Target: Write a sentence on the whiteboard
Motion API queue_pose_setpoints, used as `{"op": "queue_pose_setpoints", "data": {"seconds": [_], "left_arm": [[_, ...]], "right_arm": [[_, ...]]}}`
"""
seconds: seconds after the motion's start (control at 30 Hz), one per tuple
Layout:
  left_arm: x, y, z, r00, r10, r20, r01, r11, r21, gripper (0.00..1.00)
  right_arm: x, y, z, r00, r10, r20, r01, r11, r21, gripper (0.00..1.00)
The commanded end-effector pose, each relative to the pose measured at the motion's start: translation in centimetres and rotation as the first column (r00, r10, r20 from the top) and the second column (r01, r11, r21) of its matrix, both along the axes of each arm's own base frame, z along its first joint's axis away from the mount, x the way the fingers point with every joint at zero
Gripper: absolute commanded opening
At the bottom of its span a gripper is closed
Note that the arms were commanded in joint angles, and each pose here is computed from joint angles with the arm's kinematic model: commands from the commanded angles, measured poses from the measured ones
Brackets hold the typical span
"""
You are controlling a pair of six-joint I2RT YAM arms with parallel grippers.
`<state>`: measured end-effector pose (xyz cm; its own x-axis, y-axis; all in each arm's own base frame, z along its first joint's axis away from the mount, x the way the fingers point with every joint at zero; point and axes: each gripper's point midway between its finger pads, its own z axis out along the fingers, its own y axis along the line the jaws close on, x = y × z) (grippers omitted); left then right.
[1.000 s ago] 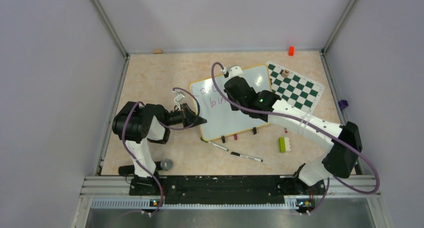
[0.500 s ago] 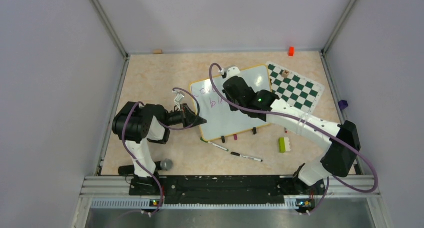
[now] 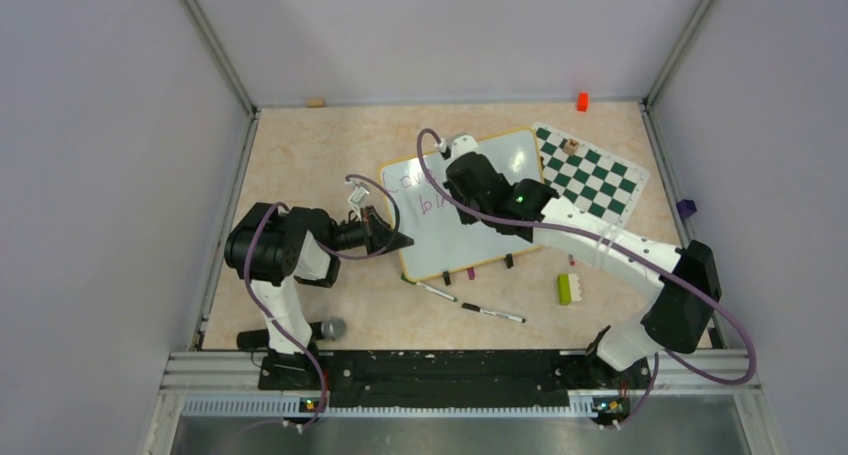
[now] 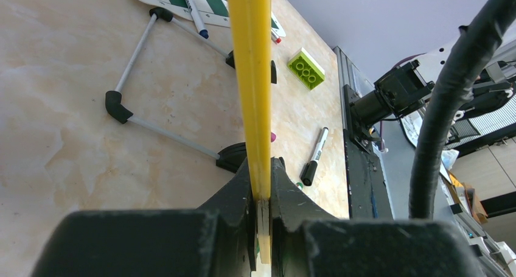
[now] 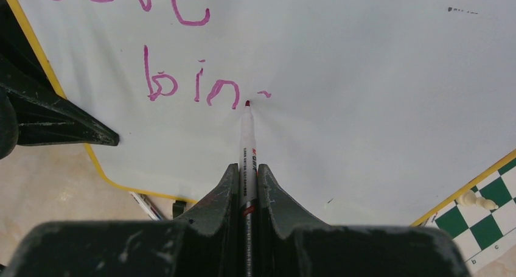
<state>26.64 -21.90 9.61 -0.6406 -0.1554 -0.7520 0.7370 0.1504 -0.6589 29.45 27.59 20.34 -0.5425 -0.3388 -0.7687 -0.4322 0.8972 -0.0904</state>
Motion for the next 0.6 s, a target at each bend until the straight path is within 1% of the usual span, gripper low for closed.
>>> {"op": "queue_pose_setpoints", "data": {"seconds": [0.0, 0.3, 0.57], "left_arm": [[-1.3, -0.4, 0.5, 0.988, -0.073, 0.139, 0.072, 0.997, 0.014, 0.0], [-1.3, -0.4, 0.5, 0.988, -0.073, 0.139, 0.072, 0.997, 0.014, 0.0], [-1.3, -0.4, 0.5, 0.988, -0.073, 0.138, 0.072, 0.997, 0.014, 0.0]], "right_arm": [[0.2, -0.5, 0.7, 1.0, -0.004, 0.008, 0.004, 1.0, -0.005, 0.0], [0.8, -1.5, 0.5, 0.998, -0.052, 0.024, 0.053, 0.997, -0.057, 0.0], [1.8, -0.7, 0.9, 0.997, -0.062, 0.043, 0.064, 0.997, -0.052, 0.0]]}}
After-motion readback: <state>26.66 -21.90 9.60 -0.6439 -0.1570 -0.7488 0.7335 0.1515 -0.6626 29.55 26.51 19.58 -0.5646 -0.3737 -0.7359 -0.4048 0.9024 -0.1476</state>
